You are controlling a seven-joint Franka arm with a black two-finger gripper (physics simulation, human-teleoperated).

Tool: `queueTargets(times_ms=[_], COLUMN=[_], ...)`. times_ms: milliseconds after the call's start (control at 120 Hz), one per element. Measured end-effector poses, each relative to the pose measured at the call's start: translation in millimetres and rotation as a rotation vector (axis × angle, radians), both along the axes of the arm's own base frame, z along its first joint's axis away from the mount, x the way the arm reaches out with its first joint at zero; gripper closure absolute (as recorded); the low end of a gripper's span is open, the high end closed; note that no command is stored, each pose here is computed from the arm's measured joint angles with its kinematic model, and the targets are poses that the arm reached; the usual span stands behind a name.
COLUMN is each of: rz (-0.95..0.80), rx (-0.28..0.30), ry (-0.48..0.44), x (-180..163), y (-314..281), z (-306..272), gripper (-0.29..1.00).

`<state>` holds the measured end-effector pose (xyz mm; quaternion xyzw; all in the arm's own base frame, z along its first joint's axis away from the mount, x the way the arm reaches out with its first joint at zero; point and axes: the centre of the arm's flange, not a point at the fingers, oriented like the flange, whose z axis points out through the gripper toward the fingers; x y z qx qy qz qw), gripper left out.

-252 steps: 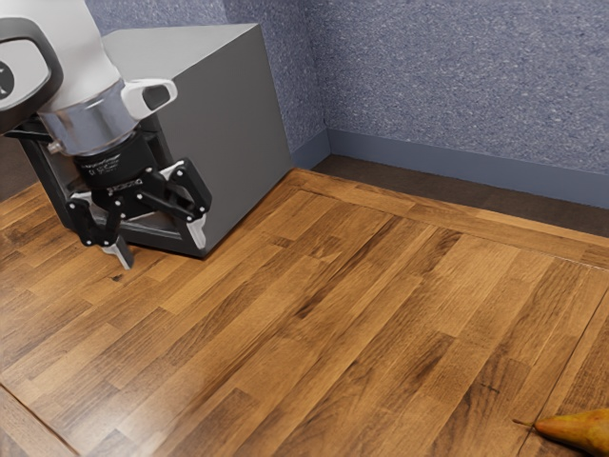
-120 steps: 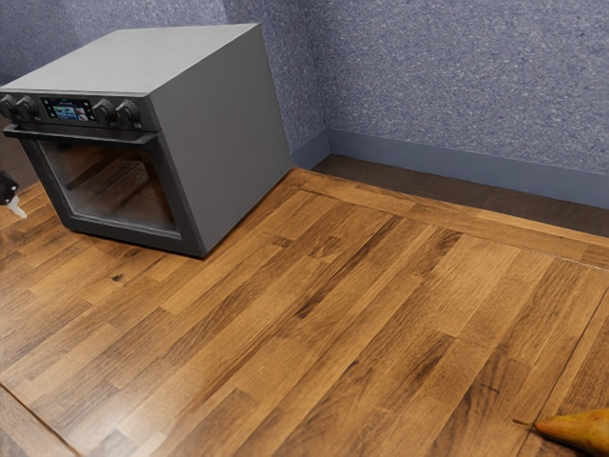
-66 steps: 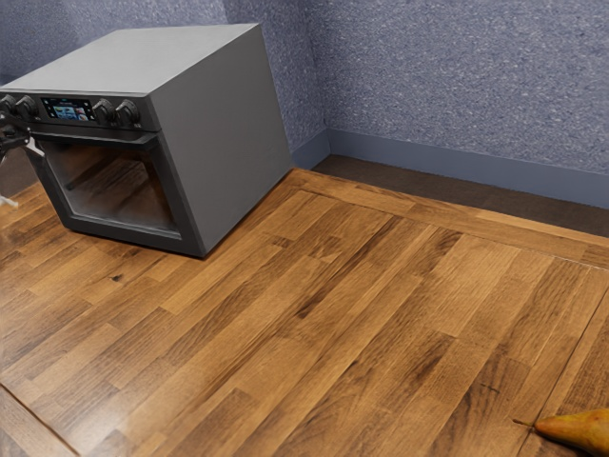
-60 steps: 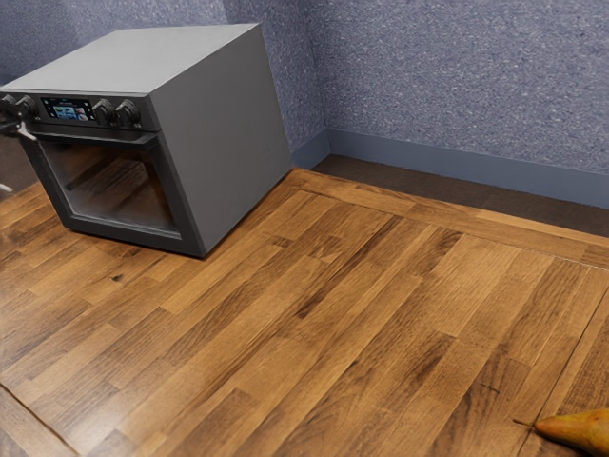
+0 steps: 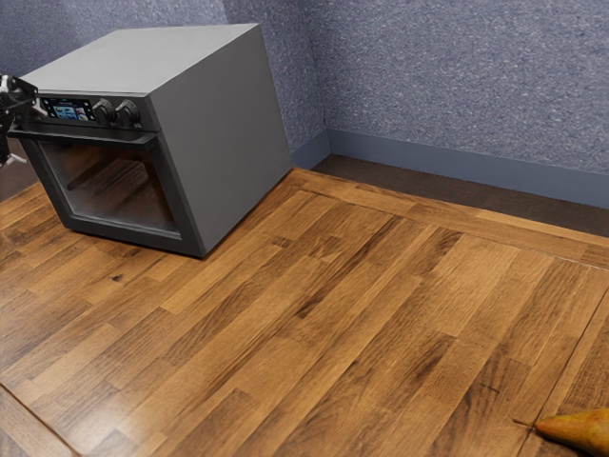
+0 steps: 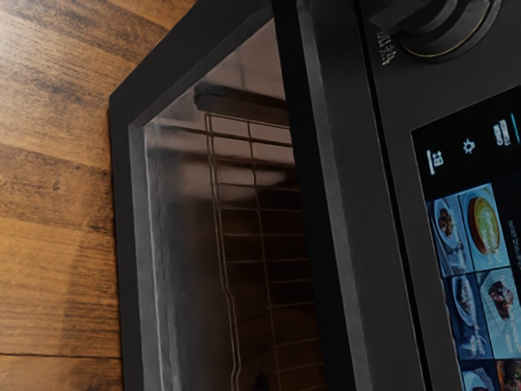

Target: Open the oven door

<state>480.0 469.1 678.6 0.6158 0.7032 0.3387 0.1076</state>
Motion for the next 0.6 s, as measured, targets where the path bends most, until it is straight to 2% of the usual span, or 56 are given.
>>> queueTargets(times_ms=[92,333,567,600], rz=[-0.001,-0.008,0.002,0.007], rx=[0.016,0.008,-0.026,-0.046], ry=[-0.003,0.024,0.064,0.066], x=[9.5,35.9,45.5,37.4], y=[4.1,11.2,21.1,18.0], z=[-0.6,-38.4,-82.0,-86.8], gripper=[0.00,0.00,0.00,0.00])
